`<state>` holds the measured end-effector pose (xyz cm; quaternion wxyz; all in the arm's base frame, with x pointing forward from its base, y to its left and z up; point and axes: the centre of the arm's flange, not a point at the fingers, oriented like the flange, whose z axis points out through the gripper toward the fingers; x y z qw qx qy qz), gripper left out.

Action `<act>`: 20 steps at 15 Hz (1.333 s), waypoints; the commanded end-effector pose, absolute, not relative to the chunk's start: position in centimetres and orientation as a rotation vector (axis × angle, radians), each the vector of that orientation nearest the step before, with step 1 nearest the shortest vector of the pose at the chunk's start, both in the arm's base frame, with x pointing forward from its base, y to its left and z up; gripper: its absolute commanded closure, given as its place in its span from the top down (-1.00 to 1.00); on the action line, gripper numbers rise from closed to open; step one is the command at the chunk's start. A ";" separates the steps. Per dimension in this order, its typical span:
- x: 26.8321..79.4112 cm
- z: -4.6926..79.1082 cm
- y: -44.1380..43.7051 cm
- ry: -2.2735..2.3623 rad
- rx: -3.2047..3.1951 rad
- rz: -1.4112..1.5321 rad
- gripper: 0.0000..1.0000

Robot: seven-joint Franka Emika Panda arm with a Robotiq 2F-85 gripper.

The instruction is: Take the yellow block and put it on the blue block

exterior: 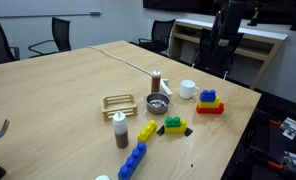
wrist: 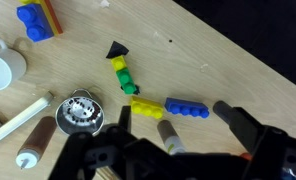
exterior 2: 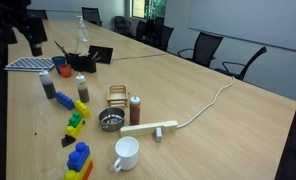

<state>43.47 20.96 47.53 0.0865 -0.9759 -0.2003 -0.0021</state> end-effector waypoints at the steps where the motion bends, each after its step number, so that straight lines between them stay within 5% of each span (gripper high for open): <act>1: 46.1 45.4 23.4 -0.745 -2.891 0.033 1.00; 12: 45.9 44.5 23.9 -0.721 -2.885 0.013 1.00; 20: 48.0 33.1 30.6 -1.184 -2.749 -0.009 1.00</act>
